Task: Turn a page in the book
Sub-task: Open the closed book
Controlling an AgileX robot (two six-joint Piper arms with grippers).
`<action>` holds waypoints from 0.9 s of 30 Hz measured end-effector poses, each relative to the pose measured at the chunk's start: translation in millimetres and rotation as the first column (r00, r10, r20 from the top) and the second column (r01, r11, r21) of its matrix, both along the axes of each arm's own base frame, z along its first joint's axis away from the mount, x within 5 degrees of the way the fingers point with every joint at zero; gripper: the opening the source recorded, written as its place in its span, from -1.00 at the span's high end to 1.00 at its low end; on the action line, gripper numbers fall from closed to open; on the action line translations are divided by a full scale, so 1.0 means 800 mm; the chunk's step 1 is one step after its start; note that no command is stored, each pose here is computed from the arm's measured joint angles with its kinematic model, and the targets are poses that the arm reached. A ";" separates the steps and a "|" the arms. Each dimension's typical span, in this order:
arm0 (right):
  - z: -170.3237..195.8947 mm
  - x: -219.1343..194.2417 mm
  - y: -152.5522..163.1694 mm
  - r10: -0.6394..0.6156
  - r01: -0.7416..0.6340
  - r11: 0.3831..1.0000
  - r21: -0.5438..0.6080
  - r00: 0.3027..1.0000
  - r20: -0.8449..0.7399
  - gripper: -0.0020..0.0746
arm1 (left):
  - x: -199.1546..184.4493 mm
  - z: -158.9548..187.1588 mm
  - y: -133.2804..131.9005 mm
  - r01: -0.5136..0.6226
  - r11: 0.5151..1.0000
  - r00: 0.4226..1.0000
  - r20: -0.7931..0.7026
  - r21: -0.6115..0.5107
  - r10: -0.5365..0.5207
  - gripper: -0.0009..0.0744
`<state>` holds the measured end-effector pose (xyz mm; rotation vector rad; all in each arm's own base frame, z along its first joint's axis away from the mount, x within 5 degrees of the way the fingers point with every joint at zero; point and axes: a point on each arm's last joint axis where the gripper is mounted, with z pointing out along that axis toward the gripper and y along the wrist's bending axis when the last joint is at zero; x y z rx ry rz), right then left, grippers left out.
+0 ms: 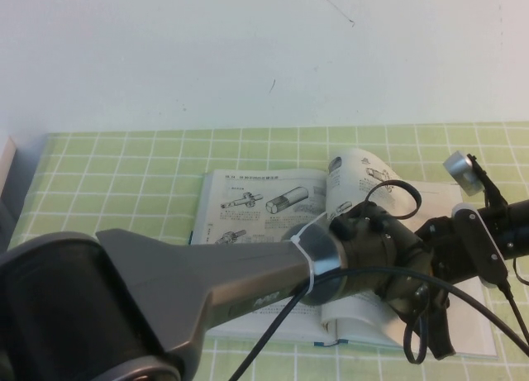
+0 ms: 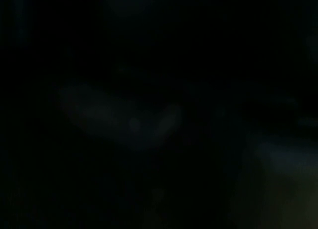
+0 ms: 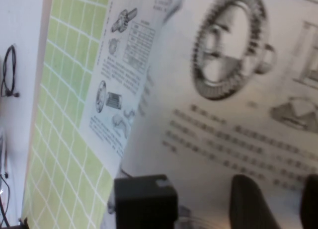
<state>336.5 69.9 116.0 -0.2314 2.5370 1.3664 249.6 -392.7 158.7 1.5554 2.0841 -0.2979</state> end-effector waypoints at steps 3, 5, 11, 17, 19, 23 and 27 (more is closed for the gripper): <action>0.001 0.000 -0.002 0.002 -0.002 1.000 0.006 1.000 0.004 0.52 | 0.000 0.000 -0.001 0.002 1.000 1.000 0.005 -0.005 -0.002 0.98; 0.001 0.000 -0.002 0.006 -0.006 1.000 0.007 1.000 0.007 0.67 | 0.000 0.001 -0.001 0.003 1.000 1.000 0.006 -0.007 -0.003 0.98; 0.001 0.000 -0.002 0.009 -0.009 1.000 0.009 1.000 0.022 0.93 | -0.001 0.000 -0.001 0.008 1.000 1.000 0.007 -0.004 -0.008 0.98; 0.000 0.001 -0.003 0.005 -0.005 1.000 0.005 0.999 0.032 0.95 | 0.000 -0.001 -0.002 0.011 1.000 1.000 0.007 0.004 -0.011 0.98; 0.002 0.002 -0.004 0.003 -0.002 1.000 -0.009 0.999 0.049 0.95 | 0.000 -0.001 -0.002 0.011 1.000 1.000 0.009 0.004 -0.011 0.98; 0.020 0.003 -0.007 -0.002 0.010 0.998 -0.069 0.993 0.118 0.95 | 0.002 0.004 -0.004 0.015 1.000 0.999 0.036 -0.022 -0.015 0.98; 0.054 -0.001 -0.014 0.004 0.028 0.986 -0.164 0.982 0.191 0.95 | 0.001 0.025 -0.004 0.025 0.998 0.997 0.070 -0.059 -0.021 0.98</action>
